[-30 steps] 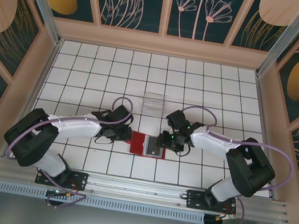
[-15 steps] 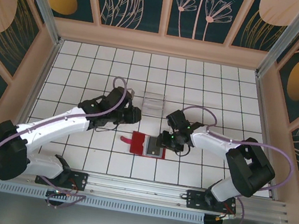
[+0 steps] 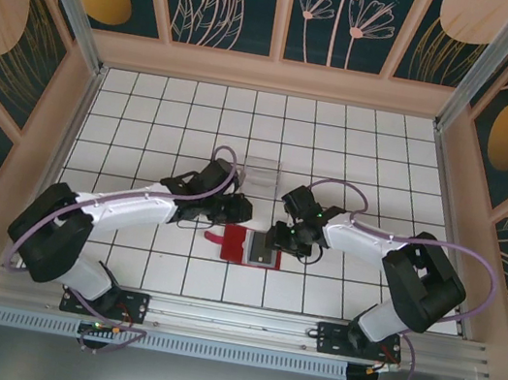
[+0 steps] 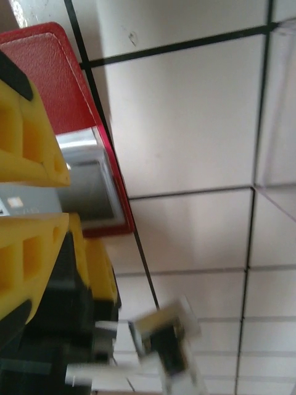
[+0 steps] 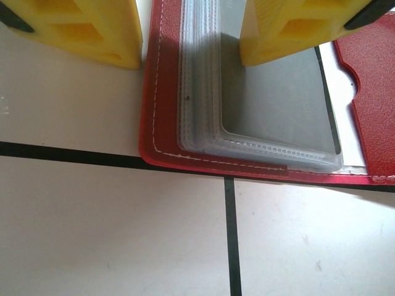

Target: Take the credit cards out of the card holder

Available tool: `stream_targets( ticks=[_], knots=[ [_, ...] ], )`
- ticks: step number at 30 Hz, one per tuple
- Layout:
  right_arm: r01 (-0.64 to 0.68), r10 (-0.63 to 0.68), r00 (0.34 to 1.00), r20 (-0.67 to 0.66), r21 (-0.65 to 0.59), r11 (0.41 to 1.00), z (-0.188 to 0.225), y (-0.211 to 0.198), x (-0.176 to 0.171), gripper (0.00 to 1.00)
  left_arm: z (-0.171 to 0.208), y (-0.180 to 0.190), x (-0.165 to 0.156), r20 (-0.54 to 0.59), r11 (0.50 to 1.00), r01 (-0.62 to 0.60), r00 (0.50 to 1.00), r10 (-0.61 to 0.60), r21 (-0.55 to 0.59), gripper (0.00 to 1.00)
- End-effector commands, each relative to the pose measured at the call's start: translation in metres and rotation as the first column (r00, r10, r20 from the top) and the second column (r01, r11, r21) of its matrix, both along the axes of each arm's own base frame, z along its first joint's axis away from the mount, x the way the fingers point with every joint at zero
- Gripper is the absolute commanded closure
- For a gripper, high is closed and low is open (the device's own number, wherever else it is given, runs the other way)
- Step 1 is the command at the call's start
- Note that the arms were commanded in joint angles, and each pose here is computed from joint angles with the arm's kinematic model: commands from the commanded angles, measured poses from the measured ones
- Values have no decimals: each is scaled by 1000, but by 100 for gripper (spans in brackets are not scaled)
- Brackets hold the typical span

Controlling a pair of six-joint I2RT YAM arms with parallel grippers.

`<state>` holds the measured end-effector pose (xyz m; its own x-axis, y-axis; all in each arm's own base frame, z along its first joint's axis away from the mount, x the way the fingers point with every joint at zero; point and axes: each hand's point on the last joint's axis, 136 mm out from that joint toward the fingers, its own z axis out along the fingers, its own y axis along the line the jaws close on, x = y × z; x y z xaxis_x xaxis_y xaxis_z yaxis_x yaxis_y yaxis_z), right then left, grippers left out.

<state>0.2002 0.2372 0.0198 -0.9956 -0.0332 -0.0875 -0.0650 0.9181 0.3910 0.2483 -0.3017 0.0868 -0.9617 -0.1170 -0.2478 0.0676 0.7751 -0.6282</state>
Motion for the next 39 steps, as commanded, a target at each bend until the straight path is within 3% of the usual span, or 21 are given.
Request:
stream_targets(
  ticks=[1,9,18,39],
  knots=[
    [-15,15,999,-31,4,1000,-14,3,-6,55,-24,-2,-13,-60,1000,23,998,-24,-17,84],
    [-21,21,1000,-23,16,1000,-10,7,-3,58,-54,-1,-32,-129,997,50,990,-57,-62,84],
    [-17,17,999,-30,18,1000,-12,9,-4,63,-59,-9,-32,-138,993,71,987,-83,-93,81],
    [-14,15,999,-29,14,1000,-13,7,-6,63,-71,-8,-40,-166,993,115,979,-119,-34,72]
  ],
)
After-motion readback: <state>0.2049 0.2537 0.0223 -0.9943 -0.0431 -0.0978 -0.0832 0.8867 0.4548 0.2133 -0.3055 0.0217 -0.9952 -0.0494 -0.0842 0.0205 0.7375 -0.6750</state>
